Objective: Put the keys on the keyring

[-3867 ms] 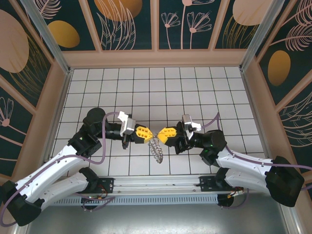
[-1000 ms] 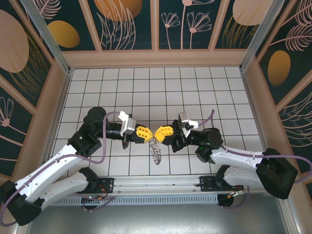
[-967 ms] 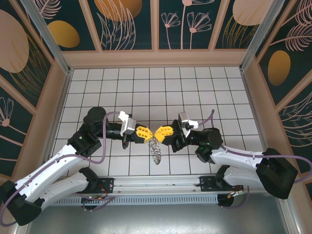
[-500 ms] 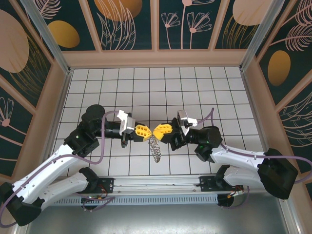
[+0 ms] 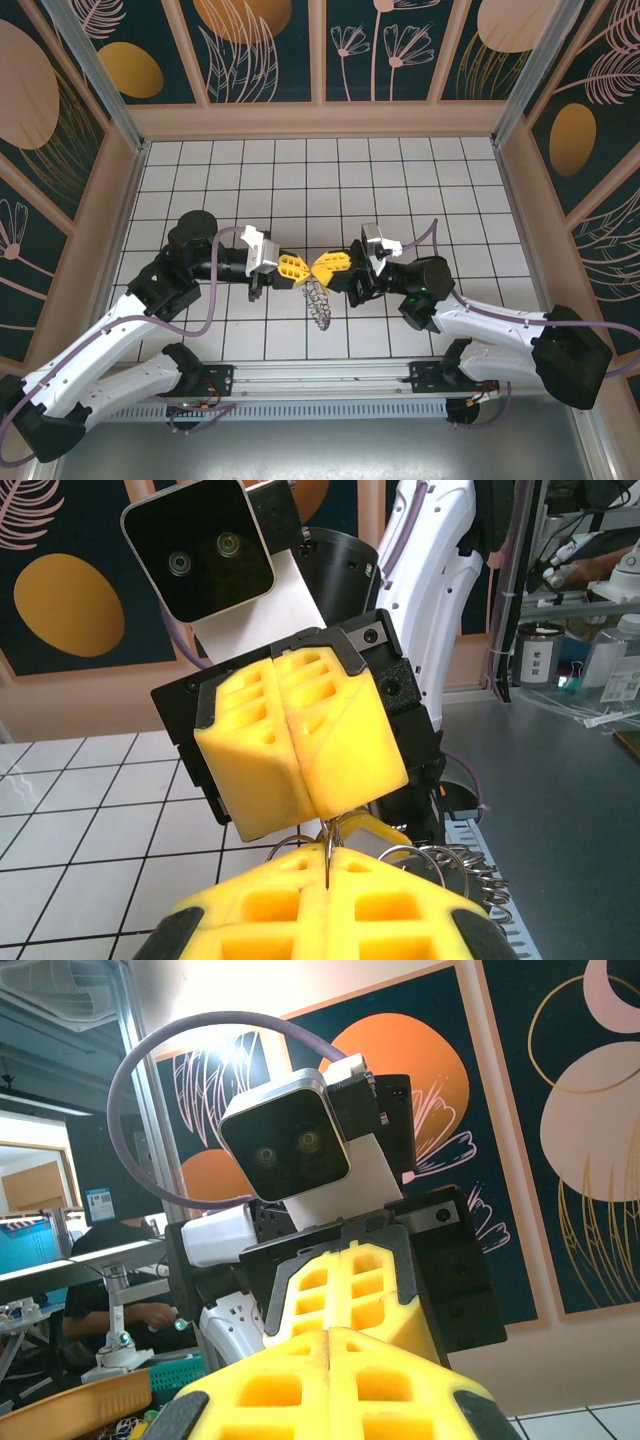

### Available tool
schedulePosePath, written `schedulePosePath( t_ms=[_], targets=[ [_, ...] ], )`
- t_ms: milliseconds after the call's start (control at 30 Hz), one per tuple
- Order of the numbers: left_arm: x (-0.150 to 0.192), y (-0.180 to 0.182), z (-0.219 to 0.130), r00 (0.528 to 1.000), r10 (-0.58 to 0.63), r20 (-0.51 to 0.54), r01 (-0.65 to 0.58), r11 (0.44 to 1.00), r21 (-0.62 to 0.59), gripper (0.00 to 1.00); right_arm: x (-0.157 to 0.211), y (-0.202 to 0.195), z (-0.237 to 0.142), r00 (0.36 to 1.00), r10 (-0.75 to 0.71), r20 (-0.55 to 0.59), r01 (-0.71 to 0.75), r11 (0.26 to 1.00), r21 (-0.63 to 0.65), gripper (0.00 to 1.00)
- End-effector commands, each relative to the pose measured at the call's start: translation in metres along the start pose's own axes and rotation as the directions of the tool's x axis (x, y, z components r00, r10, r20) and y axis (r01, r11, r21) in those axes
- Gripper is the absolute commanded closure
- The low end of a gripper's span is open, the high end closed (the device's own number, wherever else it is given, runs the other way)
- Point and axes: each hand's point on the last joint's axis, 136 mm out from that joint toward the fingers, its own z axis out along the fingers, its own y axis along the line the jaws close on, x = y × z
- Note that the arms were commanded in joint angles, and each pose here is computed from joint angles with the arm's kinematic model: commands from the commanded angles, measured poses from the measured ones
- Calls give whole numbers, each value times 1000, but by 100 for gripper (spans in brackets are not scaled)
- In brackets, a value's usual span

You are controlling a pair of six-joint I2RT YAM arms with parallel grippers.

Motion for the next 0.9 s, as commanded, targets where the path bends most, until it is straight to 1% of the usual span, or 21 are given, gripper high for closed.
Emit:
schedulePosePath(
  t_ms=[0, 267, 600, 867],
  targets=[
    [-7, 12, 2, 999, 39, -1, -39, 998, -51, 100, -6, 14, 11, 1000, -5, -6, 5, 999, -47, 100],
    [-7, 13, 2, 999, 49, -14, -50, 997, -53, 100, -6, 10, 10, 1000, -10, -1, 10, 1000, -17, 100],
    [-9, 10, 0, 997, 71, -14, -71, 996, -48, 100, -8, -1, 4, 1000, -11, 11, 11, 998, 62, 100],
    [-11, 9, -1, 996, 85, -10, -85, 995, -49, 100, -4, -13, 5, 1000, 11, -2, -10, 993, 117, 100]
  ],
)
